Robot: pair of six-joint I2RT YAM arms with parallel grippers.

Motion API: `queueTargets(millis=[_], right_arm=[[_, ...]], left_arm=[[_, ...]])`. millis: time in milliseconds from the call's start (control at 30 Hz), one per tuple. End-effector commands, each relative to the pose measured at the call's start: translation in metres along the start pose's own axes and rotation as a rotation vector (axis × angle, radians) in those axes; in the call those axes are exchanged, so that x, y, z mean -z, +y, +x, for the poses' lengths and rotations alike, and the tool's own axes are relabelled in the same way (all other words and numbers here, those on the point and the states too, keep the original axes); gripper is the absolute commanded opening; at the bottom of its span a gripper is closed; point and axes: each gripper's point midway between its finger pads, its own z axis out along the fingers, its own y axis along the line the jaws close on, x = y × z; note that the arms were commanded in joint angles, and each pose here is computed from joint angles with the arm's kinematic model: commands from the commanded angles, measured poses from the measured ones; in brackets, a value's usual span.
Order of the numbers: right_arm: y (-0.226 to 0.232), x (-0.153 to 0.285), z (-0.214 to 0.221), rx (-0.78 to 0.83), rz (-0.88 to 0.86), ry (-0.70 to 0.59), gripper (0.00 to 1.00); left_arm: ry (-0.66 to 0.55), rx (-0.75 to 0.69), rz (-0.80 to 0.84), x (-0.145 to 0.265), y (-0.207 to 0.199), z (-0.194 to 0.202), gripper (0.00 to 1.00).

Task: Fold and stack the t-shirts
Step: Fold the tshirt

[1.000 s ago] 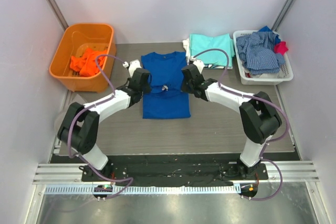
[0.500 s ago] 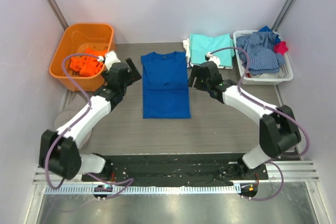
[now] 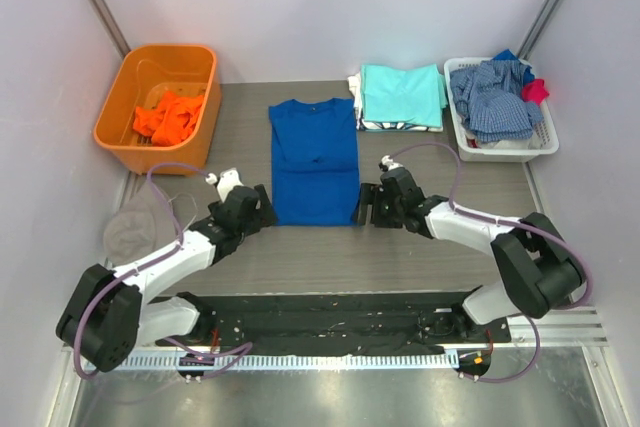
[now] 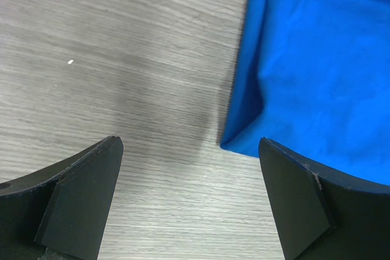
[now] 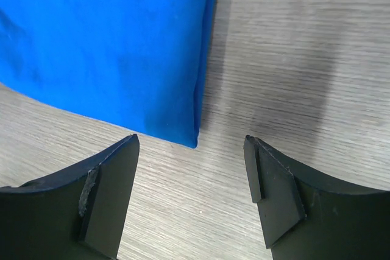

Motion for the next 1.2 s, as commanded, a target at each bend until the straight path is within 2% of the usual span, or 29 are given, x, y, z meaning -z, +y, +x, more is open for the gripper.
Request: queueTargets(millis=[0,267,367,400,733,767,833,867,900,933,967,1000,1067,1100,1167], right_arm=[[0.023,-0.006,-0.022,0.024,-0.103,-0.076,0.77],[0.023,-0.016,-0.020,0.032,-0.098,-0.059,0.75],[0.021,-0.019,-0.019,0.032,-0.094,-0.051,0.74],[0.021,-0.019,-0.019,0.035,-0.093,-0.050,0.73],[0.020,-0.025,-0.012,0.030,-0.092,-0.021,0.71],[0.021,-0.025,-0.011,0.030,-0.097,-0.014,0.70],[0.021,-0.026,-0.009,0.029,-0.103,-0.008,0.65],[0.021,-0.025,-0.008,0.026,-0.106,-0.006,0.61],[0.021,-0.025,-0.006,0.024,-0.108,0.001,0.52],[0.021,-0.025,-0.005,0.022,-0.110,0.004,0.47],[0.020,-0.025,-0.004,0.023,-0.109,0.008,0.42],[0.021,-0.025,-0.002,0.023,-0.115,0.012,0.33],[0.022,-0.023,-0.001,0.021,-0.117,0.015,0.20],[0.022,-0.019,0.001,0.020,-0.115,0.021,0.10],[0.025,-0.013,0.004,0.023,-0.114,0.021,0.03]], left_arm=[[-0.090,0.061,0.075,-0.003,-0.020,-0.022,1.00],[-0.067,0.058,0.131,-0.017,-0.039,-0.018,0.99],[-0.045,0.056,0.143,-0.023,-0.043,-0.012,0.84],[-0.040,0.055,0.149,-0.025,-0.045,-0.011,0.76],[0.003,0.072,0.184,-0.033,-0.053,0.002,0.53],[0.013,0.075,0.184,-0.034,-0.053,0.005,0.47],[0.019,0.080,0.196,-0.034,-0.056,0.006,0.40],[0.023,0.079,0.199,-0.034,-0.057,0.007,0.31],[0.022,0.082,0.205,-0.033,-0.059,0.006,0.28],[0.029,0.081,0.214,-0.032,-0.060,0.008,0.24],[0.032,0.078,0.217,-0.031,-0.060,0.009,0.15],[0.031,0.079,0.222,-0.029,-0.061,0.008,0.10],[0.041,0.075,0.227,-0.026,-0.062,0.010,0.00],[0.059,0.067,0.211,-0.024,-0.057,0.014,0.00],[0.055,0.070,0.224,-0.013,-0.055,0.013,0.00]])
